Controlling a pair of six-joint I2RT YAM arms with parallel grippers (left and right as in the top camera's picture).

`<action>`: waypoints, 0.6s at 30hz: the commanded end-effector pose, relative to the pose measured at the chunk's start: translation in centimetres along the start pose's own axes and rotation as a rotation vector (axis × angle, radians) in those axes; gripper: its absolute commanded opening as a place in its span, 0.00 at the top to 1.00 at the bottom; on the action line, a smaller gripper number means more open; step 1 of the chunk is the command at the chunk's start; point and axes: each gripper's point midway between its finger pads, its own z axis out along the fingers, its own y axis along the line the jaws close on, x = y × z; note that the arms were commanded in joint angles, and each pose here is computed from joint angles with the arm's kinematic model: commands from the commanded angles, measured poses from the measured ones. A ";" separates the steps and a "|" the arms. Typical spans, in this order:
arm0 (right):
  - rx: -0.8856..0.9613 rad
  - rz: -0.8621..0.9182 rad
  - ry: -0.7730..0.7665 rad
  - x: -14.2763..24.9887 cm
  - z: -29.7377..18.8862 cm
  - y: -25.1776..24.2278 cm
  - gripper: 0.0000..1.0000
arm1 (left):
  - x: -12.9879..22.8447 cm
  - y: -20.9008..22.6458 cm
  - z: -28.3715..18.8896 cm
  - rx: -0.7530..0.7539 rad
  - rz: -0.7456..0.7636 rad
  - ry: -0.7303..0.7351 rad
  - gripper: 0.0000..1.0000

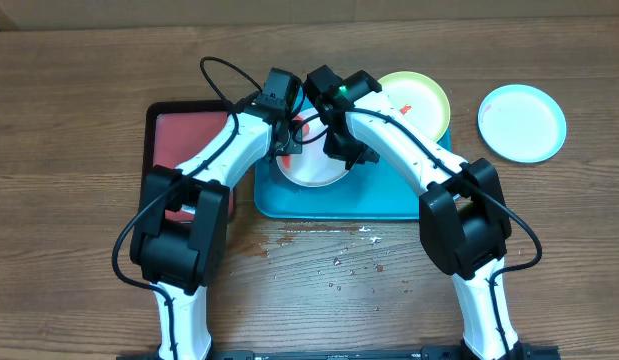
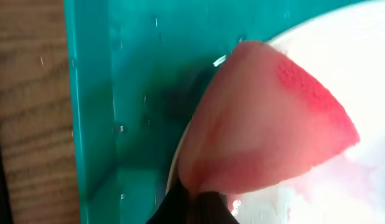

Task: Clean dirty plates on tray and stack at the side
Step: 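Keep scrubbing the white plate center with the sponge in the left gripper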

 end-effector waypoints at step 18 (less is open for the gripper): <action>0.017 -0.009 -0.017 -0.3 -0.9 -0.6 0.96 | -5.0 0.9 0.3 -0.030 -0.108 -0.195 0.96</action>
